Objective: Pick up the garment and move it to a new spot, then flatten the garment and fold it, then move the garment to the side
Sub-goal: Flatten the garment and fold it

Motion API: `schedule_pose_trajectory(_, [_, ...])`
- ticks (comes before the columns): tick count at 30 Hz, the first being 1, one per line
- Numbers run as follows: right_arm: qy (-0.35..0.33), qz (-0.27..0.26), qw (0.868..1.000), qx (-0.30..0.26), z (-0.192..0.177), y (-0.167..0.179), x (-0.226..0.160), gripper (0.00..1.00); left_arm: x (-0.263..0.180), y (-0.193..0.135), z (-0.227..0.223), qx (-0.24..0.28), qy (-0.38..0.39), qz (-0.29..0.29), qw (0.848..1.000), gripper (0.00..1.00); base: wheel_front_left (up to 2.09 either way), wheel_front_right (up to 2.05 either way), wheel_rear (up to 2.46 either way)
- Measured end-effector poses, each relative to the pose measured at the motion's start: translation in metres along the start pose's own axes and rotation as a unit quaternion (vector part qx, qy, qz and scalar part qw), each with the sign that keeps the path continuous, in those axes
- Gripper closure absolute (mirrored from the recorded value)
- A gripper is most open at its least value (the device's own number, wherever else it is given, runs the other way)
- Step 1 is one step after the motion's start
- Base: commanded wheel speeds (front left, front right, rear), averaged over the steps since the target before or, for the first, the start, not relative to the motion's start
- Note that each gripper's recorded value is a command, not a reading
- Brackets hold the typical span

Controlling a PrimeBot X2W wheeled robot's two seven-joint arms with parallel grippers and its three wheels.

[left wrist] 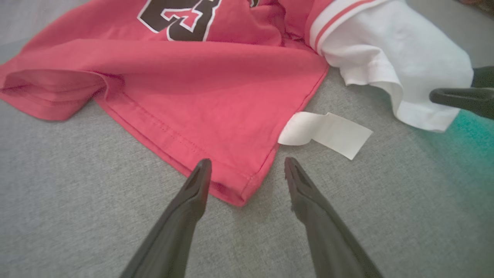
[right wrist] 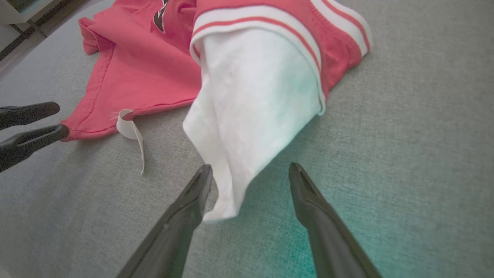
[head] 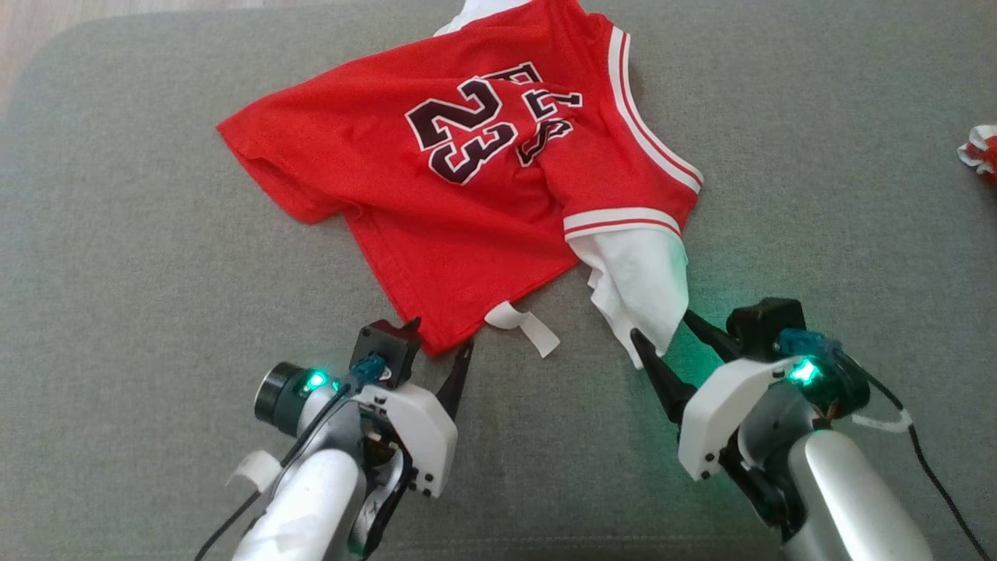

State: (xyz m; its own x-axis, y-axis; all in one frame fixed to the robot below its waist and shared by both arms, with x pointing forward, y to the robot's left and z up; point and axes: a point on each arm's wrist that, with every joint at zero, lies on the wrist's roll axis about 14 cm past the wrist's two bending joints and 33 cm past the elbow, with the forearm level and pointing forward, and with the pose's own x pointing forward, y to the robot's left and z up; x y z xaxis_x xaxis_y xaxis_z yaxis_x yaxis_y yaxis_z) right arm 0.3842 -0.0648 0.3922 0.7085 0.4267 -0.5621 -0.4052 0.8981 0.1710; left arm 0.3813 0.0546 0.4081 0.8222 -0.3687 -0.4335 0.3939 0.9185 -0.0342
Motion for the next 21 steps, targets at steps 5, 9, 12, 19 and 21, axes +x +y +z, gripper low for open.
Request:
schedule_pose_trajectory(5, [-0.005, 0.003, 1.0, -0.003, 0.006, 0.0, 0.005, 0.0, 0.008, -0.001, -0.008, 0.01, 0.015, -0.004, 1.0, 0.0, 0.0, 0.0, 0.0])
schedule_pose_trajectory(9, [-0.001, 0.006, 1.0, 0.001, 0.004, -0.001, 0.008, 0.0, 0.014, -0.002, -0.017, 0.019, 0.03, -0.013, 0.999, 0.0, 0.0, 0.0, 0.0])
schedule_pose_trajectory(12, [0.004, 0.01, 1.0, 0.008, 0.0, 0.001, 0.01, 0.0, 0.02, 0.0, -0.022, 0.024, 0.039, -0.016, 0.999, 0.0, 0.0, 0.0, 0.0])
schedule_pose_trajectory(19, [-0.022, 0.034, 0.998, 0.042, 0.014, 0.01, 0.012, 1.0, 0.029, 0.003, -0.02, 0.031, 0.04, -0.02, 0.999, 1.0, 0.0, 0.0, 0.0])
schedule_pose_trajectory(21, [-0.054, 0.038, 0.996, 0.057, 0.031, 0.01, 0.008, 1.0, 0.027, 0.003, -0.018, 0.023, 0.035, -0.02, 0.999, 1.0, 0.0, 0.0, 0.0])
